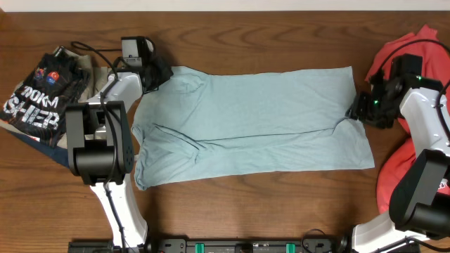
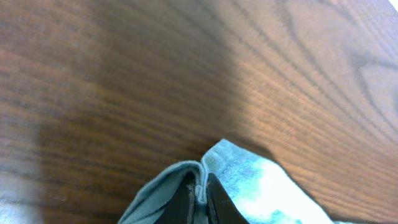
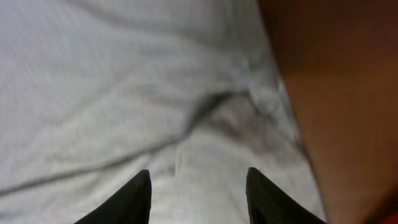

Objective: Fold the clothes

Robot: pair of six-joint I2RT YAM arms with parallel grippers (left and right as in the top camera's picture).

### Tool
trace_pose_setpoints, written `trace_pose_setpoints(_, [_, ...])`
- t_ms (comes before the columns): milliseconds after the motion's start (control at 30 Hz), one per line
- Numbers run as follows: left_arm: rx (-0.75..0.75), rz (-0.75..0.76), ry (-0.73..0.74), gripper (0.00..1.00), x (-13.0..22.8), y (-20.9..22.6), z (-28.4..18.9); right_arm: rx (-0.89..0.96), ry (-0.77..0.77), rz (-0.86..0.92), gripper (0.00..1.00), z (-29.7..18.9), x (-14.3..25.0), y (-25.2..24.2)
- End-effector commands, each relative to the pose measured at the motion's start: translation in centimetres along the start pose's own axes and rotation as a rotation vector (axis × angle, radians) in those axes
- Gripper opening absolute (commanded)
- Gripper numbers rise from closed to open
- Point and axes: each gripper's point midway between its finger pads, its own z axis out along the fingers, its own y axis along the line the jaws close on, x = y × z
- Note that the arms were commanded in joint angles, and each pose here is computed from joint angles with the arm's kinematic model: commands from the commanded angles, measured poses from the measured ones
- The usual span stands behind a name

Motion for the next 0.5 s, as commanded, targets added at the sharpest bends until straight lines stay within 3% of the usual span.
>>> trace_pose_setpoints(0, [0.023,-0.021,-0.001,0.06,-0.8,-0.7,-1.5,-0.011,-0.103,-0.044,0.53,-0.8,-2.4,0.8])
trace_pose_setpoints(167, [0.097,-0.019,0.053,0.07,0.0,-3.0,-4.1,-0.031,-0.251,-0.088,0.59,-0.8,-5.7,1.7])
trace_pose_setpoints(467, [0.042,-0.020,0.168,0.06,2.7,-3.0,-8.1,-0.034,-0.379,-0.172,0.63,0.9,-9.4,2.1])
